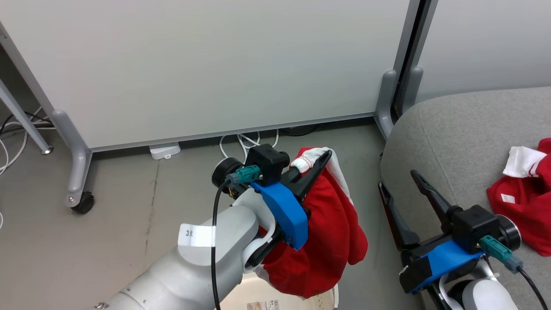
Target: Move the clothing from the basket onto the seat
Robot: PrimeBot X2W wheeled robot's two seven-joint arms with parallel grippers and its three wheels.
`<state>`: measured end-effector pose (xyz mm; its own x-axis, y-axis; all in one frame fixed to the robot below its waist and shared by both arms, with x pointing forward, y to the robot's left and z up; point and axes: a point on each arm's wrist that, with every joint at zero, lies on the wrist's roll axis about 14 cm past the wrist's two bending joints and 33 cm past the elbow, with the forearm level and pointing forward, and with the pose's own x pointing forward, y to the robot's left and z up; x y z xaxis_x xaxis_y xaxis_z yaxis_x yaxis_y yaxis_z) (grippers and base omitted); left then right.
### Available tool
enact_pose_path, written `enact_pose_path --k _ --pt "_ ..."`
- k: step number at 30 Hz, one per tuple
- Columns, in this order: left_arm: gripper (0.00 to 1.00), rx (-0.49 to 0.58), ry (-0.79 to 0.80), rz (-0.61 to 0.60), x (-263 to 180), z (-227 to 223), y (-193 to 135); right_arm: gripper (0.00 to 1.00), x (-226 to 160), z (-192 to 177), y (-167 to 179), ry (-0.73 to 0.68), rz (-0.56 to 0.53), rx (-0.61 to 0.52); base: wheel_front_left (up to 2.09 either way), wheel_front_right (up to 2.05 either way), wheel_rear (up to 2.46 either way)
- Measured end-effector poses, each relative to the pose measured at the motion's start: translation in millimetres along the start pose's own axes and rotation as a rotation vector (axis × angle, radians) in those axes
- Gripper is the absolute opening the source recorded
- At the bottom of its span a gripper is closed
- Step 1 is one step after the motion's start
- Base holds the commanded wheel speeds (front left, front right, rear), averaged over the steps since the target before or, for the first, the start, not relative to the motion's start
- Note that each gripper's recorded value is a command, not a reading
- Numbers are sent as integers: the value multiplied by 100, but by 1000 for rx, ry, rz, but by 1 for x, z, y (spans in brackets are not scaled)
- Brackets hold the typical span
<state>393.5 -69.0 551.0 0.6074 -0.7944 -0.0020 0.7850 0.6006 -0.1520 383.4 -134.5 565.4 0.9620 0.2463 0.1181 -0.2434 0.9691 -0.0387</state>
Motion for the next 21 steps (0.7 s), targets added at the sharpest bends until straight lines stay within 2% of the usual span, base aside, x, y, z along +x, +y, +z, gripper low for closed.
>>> enact_pose_path --k 7,17,21 --pt "0 22 -26 -8 9 19 1 100 1 -1 4 5 13 1 0 0 0" --pt "0 20 -27 -13 13 21 1 100 0 -3 5 13 17 7 0 0 0" --pt "0 17 -22 -10 13 19 3 100 1 -11 15 48 50 10 0 0 0"
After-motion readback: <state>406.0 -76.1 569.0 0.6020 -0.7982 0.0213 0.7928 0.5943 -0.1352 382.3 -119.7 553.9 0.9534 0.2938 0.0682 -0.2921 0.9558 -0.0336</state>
